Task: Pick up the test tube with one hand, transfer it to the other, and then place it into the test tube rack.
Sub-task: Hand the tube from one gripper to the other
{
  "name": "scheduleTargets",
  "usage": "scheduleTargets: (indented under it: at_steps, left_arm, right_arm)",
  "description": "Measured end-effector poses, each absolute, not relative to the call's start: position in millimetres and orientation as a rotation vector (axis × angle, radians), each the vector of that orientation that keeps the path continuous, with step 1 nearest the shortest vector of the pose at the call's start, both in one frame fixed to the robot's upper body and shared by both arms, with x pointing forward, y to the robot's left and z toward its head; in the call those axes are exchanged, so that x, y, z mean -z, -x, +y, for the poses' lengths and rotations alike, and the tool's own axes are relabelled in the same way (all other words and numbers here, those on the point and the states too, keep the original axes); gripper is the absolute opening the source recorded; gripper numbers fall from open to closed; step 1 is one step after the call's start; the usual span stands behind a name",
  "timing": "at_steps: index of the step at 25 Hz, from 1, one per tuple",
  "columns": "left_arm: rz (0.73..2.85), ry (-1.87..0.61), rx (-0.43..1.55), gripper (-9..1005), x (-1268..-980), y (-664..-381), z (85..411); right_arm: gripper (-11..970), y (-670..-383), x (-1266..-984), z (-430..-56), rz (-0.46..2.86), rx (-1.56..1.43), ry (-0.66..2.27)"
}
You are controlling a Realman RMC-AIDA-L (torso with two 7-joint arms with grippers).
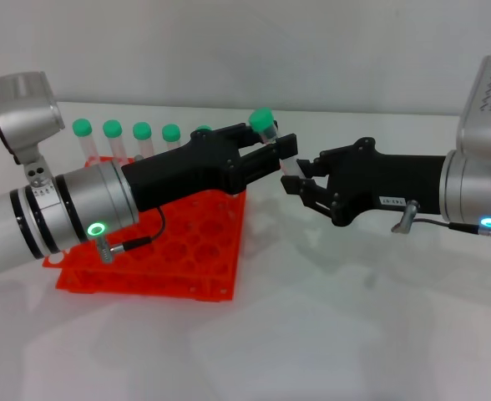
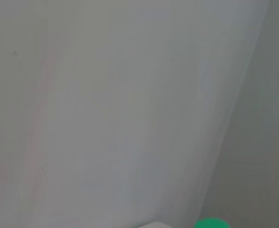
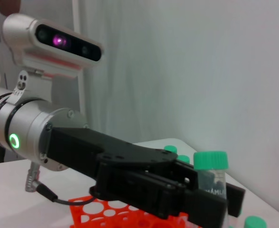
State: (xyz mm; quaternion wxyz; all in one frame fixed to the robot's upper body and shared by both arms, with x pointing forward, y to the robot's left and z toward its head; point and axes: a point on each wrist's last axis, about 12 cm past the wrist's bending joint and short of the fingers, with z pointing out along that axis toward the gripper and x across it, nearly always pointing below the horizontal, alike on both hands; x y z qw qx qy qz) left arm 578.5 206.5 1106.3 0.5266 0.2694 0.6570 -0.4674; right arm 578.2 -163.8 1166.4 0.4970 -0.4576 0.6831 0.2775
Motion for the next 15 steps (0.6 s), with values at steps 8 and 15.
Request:
scheduleTargets:
  at_steps: [8,15]
  left_arm:
    - [1.573,-0.644,1.12,428,-1106.3,-578.5,206.2]
    - [1.571,-0.642,1.124,278,-1106.2,-578.1,205.7]
  right_arm:
    - [222,-579.2,-1165.3,-164.8,1.656,-0.662,1.107]
    - [224,-580.0,-1164.4,-167.0,1.662,-0.651,1.088]
